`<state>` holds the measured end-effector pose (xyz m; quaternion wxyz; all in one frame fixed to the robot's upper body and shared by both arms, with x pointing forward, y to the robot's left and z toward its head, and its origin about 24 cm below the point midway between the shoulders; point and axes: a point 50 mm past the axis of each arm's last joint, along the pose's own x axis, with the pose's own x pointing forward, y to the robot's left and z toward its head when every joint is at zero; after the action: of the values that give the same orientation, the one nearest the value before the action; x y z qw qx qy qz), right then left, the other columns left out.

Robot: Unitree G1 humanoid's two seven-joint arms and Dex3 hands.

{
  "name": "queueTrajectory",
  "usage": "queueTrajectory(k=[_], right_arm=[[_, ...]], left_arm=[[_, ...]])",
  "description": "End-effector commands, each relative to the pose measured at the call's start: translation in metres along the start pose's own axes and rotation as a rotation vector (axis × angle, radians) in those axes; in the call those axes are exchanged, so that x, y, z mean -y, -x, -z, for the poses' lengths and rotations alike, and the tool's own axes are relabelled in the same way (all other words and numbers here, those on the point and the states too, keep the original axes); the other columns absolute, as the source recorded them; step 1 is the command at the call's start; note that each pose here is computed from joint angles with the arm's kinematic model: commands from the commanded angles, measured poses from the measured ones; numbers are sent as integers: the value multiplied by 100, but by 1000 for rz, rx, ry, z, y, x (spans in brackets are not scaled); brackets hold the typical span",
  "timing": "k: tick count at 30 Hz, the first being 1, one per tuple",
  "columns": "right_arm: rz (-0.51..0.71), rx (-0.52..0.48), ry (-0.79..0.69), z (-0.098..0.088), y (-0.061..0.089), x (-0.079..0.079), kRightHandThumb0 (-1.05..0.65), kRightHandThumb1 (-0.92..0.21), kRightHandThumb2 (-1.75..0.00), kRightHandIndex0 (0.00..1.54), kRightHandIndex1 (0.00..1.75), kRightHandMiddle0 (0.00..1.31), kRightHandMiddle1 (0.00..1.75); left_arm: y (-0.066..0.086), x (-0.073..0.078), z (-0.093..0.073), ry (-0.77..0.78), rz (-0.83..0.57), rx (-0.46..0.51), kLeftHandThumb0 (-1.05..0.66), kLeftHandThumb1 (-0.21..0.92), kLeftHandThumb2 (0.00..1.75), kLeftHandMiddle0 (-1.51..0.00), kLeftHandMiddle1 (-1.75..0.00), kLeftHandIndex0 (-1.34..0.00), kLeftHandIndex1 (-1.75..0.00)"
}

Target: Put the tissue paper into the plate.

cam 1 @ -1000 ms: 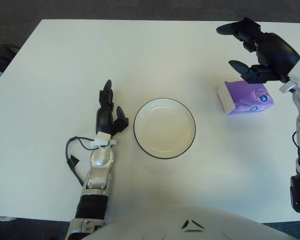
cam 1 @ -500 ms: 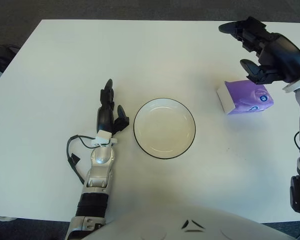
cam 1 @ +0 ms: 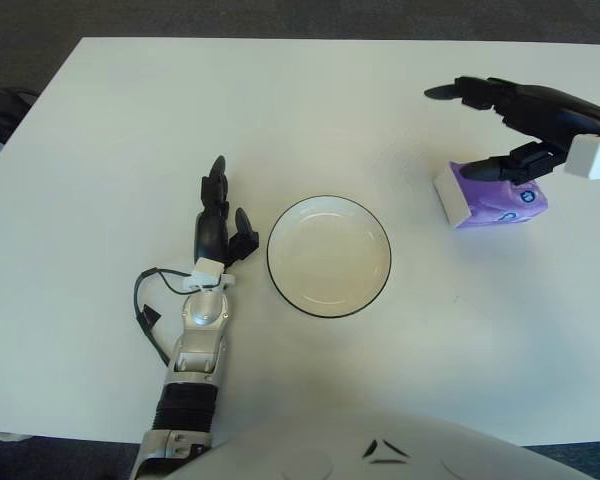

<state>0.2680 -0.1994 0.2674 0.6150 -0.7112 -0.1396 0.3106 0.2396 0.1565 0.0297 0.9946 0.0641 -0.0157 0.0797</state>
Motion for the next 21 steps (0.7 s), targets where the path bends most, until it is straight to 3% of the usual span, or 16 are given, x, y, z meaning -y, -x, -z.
queueTrajectory(k=[1, 11, 21], right_arm=[[-124, 22, 170, -3, 3, 3, -105, -92, -23, 0, 0, 0, 0], [-229, 13, 294, 3, 3, -2, -105, -92, -28, 0, 0, 0, 0], [-278, 9, 318, 6, -2, -19, -105, -92, -31, 0, 0, 0, 0]], left_arm=[[19, 1, 33, -14, 11, -194, -82, 92, 100, -15, 0, 0, -26], [22, -4, 32, -23, 1, -192, -82, 92, 102, -16, -1, 0, -25], [23, -7, 31, -9, 6, -182, -81, 92, 103, -16, -1, 0, -24]])
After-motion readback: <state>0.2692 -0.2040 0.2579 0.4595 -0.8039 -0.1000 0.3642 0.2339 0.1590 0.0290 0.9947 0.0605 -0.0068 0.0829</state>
